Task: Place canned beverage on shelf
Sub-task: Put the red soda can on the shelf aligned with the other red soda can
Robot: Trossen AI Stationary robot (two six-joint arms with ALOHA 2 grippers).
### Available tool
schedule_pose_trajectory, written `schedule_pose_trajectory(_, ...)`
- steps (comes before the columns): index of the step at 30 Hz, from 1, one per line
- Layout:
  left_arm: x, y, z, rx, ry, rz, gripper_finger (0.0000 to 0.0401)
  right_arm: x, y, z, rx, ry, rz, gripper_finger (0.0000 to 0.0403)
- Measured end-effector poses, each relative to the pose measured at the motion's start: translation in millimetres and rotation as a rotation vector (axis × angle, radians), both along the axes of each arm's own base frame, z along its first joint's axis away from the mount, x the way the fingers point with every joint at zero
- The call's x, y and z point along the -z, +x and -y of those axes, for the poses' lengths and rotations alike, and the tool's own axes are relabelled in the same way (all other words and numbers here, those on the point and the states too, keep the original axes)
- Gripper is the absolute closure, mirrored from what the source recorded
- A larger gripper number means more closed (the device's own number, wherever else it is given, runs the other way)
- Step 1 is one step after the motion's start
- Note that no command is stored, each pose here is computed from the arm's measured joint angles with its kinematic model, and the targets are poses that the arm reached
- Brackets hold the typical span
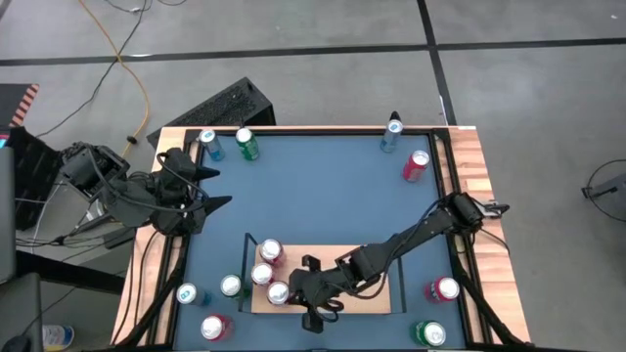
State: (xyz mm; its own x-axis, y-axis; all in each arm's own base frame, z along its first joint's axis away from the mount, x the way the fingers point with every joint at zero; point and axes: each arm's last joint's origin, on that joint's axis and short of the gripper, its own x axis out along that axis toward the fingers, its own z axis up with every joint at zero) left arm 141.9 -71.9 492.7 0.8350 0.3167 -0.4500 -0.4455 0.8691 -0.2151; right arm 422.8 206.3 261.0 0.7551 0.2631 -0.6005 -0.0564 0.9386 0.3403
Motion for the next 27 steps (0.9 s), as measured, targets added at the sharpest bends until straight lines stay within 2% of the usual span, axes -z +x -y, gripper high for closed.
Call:
schedule_pose_trajectory(8,1.5,-0.7,0.5,0.018,-0.033,-0.019,0.0067,-5.1,-1.2,-1.5,0.004,0.016,0.018,0.0403)
schedule_pose_trajectory(12,12.4,-7.8,2.4,-0.008,-0.123,-0.100,0.0067,-23.6,-5.9,-6.7,0.002,-0.003,-0.011,0.0403)
schedule_pose_trajectory(16,30.1,-11.0,19.6,0.006,-0.166,-0.169,0.0073,-45.6,-12.1,-7.5,0.033,-0.057,-0.029,0.0403)
schedule_pose_trajectory(21,58.2,-6.3,50.8,0.038,-0.191,-0.263,0.0116,-81.1,-21.4,1.4,0.079,-0.153,-0.057,0.0403)
schedule_pose_trajectory(27,96.5,1.3,86.6,-0.003,-0.220,-0.375,0.0199,-112.2,-27.8,10.7,0.123,-0.194,-0.027,0.0403)
